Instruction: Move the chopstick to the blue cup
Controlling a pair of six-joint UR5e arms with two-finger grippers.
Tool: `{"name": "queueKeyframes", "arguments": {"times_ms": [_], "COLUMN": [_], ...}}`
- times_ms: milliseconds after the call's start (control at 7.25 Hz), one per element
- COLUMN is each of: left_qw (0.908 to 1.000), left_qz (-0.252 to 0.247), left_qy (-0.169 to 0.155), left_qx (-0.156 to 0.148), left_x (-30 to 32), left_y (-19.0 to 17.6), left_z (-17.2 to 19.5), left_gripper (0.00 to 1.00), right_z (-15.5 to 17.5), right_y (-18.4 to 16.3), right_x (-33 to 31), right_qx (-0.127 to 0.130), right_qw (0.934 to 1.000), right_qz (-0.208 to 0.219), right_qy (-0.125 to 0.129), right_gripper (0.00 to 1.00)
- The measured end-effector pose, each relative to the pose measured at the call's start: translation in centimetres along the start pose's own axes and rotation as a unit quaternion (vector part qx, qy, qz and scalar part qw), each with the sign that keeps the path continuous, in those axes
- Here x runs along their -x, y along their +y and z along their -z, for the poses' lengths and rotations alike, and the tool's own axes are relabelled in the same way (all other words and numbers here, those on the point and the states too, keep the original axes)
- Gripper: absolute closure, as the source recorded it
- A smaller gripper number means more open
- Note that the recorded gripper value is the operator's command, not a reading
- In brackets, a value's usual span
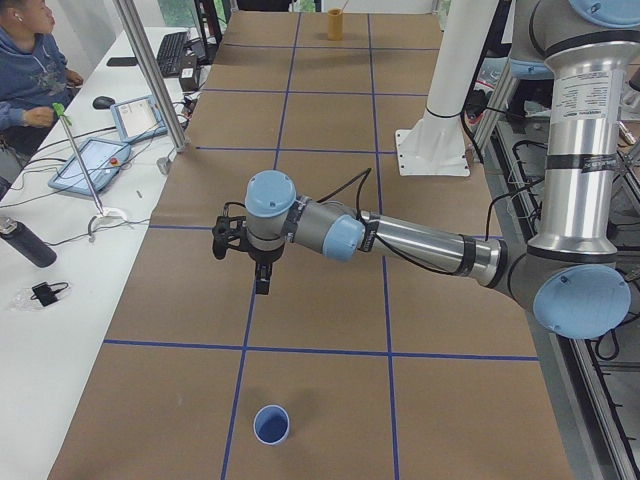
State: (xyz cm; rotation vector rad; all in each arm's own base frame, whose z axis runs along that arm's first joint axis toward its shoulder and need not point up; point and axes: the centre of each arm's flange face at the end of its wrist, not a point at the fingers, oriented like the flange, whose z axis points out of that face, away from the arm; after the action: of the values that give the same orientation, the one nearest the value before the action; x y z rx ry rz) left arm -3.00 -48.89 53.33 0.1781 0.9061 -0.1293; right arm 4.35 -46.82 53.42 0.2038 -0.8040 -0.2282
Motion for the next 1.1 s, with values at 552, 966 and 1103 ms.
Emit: {"name": "queueKeyframes", "arguments": {"times_ms": [552, 966, 1103], "left_qw": [0.9996, 0.9992, 0.9989], "left_qz": [-0.019, -0.015, -0.007], "left_qy": [0.014, 0.036, 0.044], "left_qx": [-0.013, -0.011, -0.013], "left_x": [-0.6, -0.3, -0.6], "left_y": [3.1, 4.9, 5.0], "left_z": [1.0, 1.0, 0.9], "left_gripper": [0.02, 0.02, 0.02], "right_z": [-0.2, -0.2, -0.2], "right_y": [0.0, 0.0, 0.0], "right_x": [0.2, 0.5, 0.6], "right_qx": [0.000, -0.003, -0.004], "right_qw": [1.0000, 0.9996, 0.9995], "right_qz": [-0.004, -0.003, -0.002], "right_qy": [-0.009, -0.028, -0.030], "right_gripper": [0.00, 0.00, 0.00]}}
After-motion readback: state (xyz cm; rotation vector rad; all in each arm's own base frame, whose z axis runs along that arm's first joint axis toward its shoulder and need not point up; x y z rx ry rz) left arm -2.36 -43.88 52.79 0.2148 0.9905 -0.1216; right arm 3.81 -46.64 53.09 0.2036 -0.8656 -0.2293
